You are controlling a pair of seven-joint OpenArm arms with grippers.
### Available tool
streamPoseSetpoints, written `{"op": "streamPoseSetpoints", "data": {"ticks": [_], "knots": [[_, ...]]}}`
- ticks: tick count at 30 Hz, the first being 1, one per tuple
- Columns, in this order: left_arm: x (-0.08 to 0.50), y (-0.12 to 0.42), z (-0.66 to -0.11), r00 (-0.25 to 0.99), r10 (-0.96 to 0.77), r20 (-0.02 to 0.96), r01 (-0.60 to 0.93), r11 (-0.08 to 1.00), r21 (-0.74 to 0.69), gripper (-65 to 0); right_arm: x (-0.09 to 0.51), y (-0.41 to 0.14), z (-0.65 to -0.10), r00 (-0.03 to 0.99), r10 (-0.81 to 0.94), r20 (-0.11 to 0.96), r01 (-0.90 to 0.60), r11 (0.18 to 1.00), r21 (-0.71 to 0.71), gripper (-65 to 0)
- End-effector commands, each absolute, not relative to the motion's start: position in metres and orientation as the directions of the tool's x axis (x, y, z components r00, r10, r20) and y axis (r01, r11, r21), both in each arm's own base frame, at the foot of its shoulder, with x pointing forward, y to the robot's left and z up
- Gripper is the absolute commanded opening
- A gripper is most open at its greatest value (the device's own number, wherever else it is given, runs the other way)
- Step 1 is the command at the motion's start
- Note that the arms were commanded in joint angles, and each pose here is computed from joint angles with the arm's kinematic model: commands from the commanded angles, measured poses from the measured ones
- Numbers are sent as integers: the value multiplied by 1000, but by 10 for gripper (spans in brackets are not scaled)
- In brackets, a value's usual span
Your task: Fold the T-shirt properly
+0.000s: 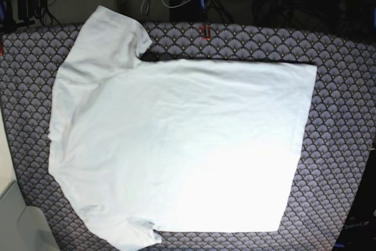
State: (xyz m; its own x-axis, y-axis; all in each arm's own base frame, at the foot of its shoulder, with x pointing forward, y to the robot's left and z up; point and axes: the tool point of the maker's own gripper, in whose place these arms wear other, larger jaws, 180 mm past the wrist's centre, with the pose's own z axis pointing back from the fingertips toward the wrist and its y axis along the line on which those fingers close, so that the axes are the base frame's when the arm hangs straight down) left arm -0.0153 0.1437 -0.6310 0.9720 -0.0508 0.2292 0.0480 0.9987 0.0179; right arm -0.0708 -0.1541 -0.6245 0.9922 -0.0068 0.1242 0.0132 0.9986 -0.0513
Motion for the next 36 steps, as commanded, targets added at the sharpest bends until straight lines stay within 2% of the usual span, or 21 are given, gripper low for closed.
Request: {"op": "streamPoseSetpoints", "data": {"ticks": [1, 11, 20, 26, 29, 30, 32, 36], "knots": [[-5, 147, -622, 956, -58, 286, 54, 998, 21, -647, -76, -154, -618, 990, -4, 142, 11, 999, -50, -650], [27, 143, -522, 833, -89, 545, 97, 995, 14, -647, -50, -176, -527, 931, 79, 356, -49, 994, -94, -650], [86, 134, -430, 803, 80, 590, 41, 981, -189, -647, 36, -186, -410, 845, 146, 514, -76, 985, -155, -650], [121, 136, -387, 738, 123, 663, 59, 968, -245, -645, 69, -203, -390, 803, 183, 568, -74, 975, -210, -649], [142, 161, -372, 682, 149, 716, 1, 979, -204, -644, 91, -205, -386, 772, 187, 607, -64, 974, -219, -595], [147, 168, -370, 667, 154, 728, -15, 981, -194, -635, 99, -205, -384, 759, 187, 624, -59, 974, -220, -570], [157, 185, -365, 639, 158, 752, -49, 985, -166, -579, 114, -205, -380, 734, 187, 653, -51, 974, -222, -510], [162, 204, -358, 618, 150, 772, -76, 988, -131, -379, 151, -187, -371, 664, 213, 717, -123, 977, -175, -416]]}}
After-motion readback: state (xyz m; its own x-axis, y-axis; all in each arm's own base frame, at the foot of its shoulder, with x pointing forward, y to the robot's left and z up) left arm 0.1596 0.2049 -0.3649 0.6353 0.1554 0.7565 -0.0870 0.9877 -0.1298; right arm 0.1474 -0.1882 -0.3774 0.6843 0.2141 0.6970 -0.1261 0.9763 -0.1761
